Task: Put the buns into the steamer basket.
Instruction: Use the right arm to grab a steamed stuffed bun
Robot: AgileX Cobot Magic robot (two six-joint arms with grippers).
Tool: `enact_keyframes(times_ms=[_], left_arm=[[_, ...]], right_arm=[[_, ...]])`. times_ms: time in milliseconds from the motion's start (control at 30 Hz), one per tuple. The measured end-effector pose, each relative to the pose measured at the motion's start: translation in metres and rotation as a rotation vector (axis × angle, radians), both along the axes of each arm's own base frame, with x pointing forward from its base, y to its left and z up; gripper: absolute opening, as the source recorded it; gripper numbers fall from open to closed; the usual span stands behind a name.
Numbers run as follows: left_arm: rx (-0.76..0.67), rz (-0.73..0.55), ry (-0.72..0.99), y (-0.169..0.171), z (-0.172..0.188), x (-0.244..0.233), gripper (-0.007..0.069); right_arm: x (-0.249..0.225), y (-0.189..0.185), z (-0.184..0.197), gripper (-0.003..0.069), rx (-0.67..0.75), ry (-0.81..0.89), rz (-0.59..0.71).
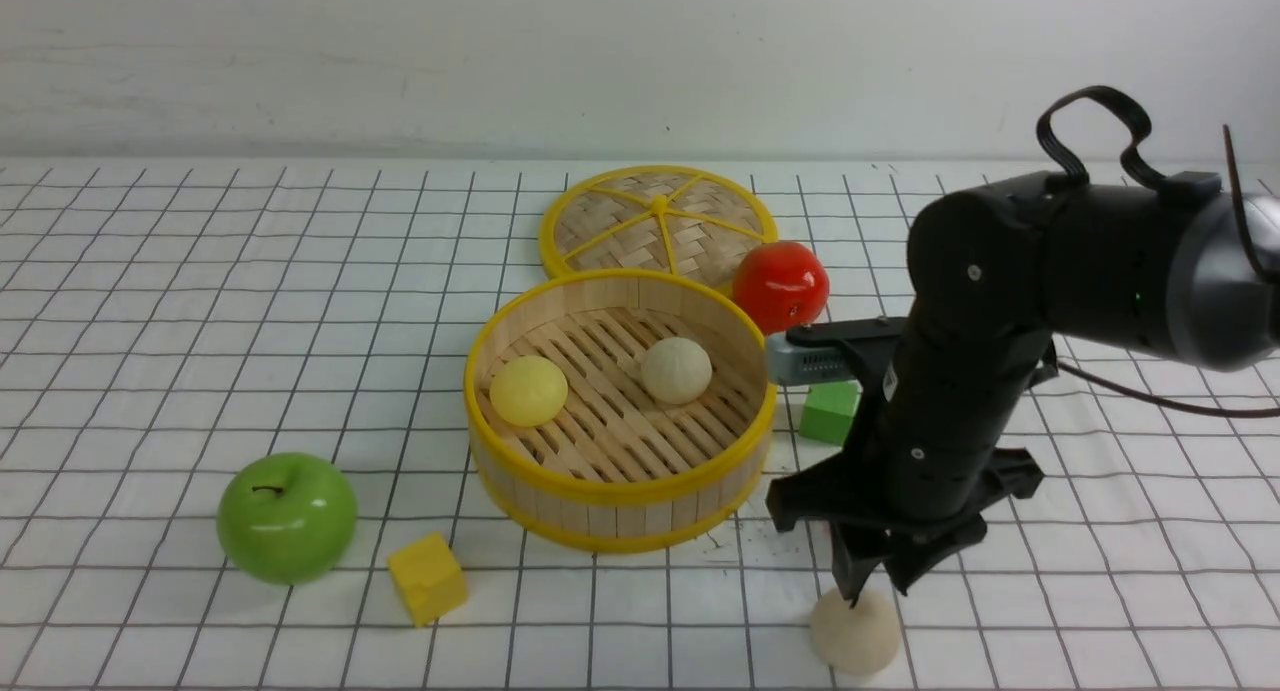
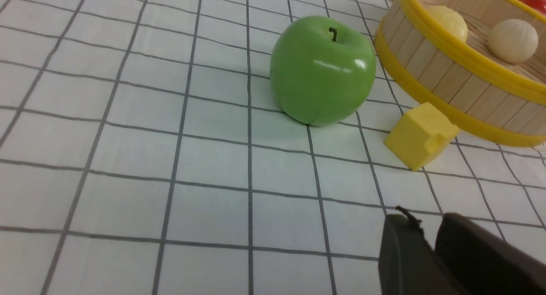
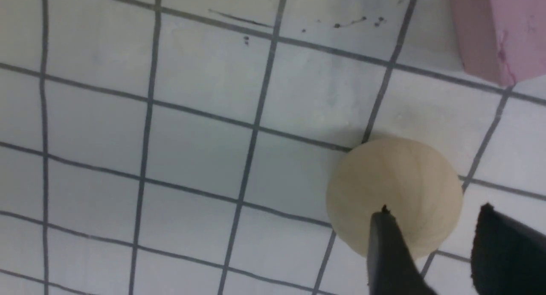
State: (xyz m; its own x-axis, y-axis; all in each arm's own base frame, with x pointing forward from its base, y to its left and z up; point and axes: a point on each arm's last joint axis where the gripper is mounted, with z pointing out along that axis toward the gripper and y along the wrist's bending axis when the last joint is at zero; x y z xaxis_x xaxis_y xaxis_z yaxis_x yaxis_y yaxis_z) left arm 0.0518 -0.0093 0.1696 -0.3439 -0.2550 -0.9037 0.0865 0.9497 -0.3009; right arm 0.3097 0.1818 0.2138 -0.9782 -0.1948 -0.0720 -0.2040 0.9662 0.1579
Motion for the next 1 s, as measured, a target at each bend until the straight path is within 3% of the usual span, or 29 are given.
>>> enact_keyframes(times_ms=[167, 600, 800, 867, 1000], left_arm=[[0.000, 0.000, 0.000, 0.000, 0.000, 0.000, 0.0120], [0.000, 0.000, 0.000, 0.000, 0.000, 0.000, 0.0129], [0.000, 0.000, 0.000, 0.000, 0.000, 0.000, 0.0137], [0.000, 0.000, 0.000, 0.000, 0.000, 0.000, 0.0141], [0.000, 0.000, 0.000, 0.000, 0.000, 0.000, 0.0144]], right_arm=[[0.000, 0.000, -0.002, 0.0340, 0.000, -0.001, -0.001], [-0.009, -0.006, -0.031, 0.0321, -0.001, -0.014, -0.017], [-0.009, -0.005, -0.031, 0.0152, 0.012, -0.012, -0.018], [-0.010, -0.005, -0.030, 0.0052, 0.017, -0.009, -0.021], [-0.009, -0.003, -0.019, 0.0014, 0.036, -0.021, -0.024]])
